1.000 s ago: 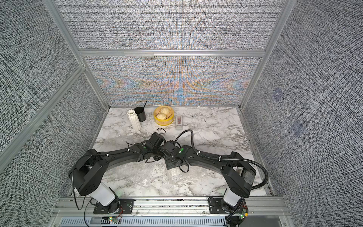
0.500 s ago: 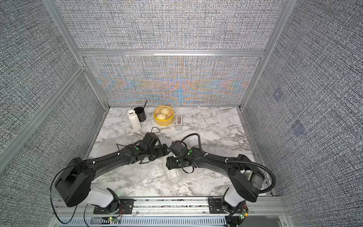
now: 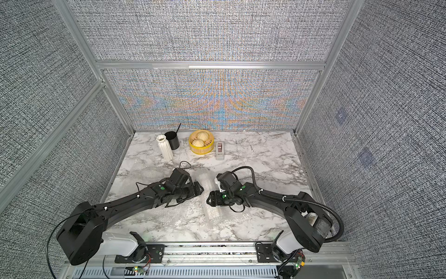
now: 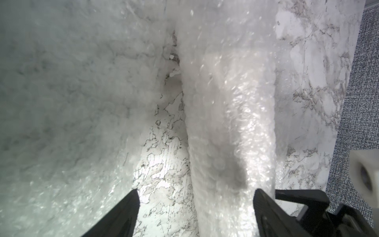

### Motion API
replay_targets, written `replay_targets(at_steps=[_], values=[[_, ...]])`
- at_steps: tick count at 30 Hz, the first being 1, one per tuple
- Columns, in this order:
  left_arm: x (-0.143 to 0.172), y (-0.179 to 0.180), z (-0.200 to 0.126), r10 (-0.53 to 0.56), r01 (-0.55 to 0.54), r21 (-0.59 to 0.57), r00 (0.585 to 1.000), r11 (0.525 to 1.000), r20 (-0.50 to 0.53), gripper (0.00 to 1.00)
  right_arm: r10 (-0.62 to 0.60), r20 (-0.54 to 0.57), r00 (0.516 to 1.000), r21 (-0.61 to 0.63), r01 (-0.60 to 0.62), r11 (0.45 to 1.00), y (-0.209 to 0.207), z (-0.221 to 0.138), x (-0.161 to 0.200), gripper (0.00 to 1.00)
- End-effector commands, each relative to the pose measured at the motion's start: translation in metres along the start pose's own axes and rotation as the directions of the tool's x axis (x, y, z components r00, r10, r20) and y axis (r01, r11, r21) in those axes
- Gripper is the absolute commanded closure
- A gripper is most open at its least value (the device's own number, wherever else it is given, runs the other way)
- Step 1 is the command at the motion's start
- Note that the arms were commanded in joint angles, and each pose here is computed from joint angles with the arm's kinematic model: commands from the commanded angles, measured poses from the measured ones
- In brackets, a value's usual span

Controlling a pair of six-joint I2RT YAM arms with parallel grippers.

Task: Wrap vases in bubble wrap
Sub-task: Wrap the vase in bubble wrap.

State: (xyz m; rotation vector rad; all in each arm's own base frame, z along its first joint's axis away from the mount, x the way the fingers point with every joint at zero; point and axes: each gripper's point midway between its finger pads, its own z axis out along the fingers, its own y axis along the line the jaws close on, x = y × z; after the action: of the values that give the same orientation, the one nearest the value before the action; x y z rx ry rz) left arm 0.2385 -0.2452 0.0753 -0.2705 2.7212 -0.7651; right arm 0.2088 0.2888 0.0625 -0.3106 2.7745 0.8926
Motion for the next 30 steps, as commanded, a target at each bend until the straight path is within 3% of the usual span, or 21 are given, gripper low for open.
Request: replay_targets(at_steps=[1, 14, 27, 30], values=[[0.001, -0.019, 0.003, 0.014, -0.012, 0.079, 1.000, 0.997, -0.023, 0.14, 0.060, -0.155, 0.986, 0.065, -0.050, 0.997, -0.031, 0.000, 0.041, 0.29], [0.007, -0.041, 0.027, 0.056, -0.047, 0.101, 0.995, 0.994, -0.082, 0.16, 0.104, -0.121, 0.987, -0.050, -0.111, 0.993, -0.048, -0.002, 0.037, 0.28], [0.015, -0.034, 0.053, 0.053, -0.049, 0.033, 0.990, 0.998, -0.129, 0.20, 0.125, -0.070, 0.990, -0.093, -0.131, 0.987, -0.057, -0.007, 0.030, 0.18], [0.017, -0.029, 0.056, 0.047, -0.046, 0.011, 0.990, 0.999, -0.134, 0.21, 0.117, -0.071, 0.991, -0.079, -0.122, 0.989, -0.057, -0.015, 0.033, 0.12]])
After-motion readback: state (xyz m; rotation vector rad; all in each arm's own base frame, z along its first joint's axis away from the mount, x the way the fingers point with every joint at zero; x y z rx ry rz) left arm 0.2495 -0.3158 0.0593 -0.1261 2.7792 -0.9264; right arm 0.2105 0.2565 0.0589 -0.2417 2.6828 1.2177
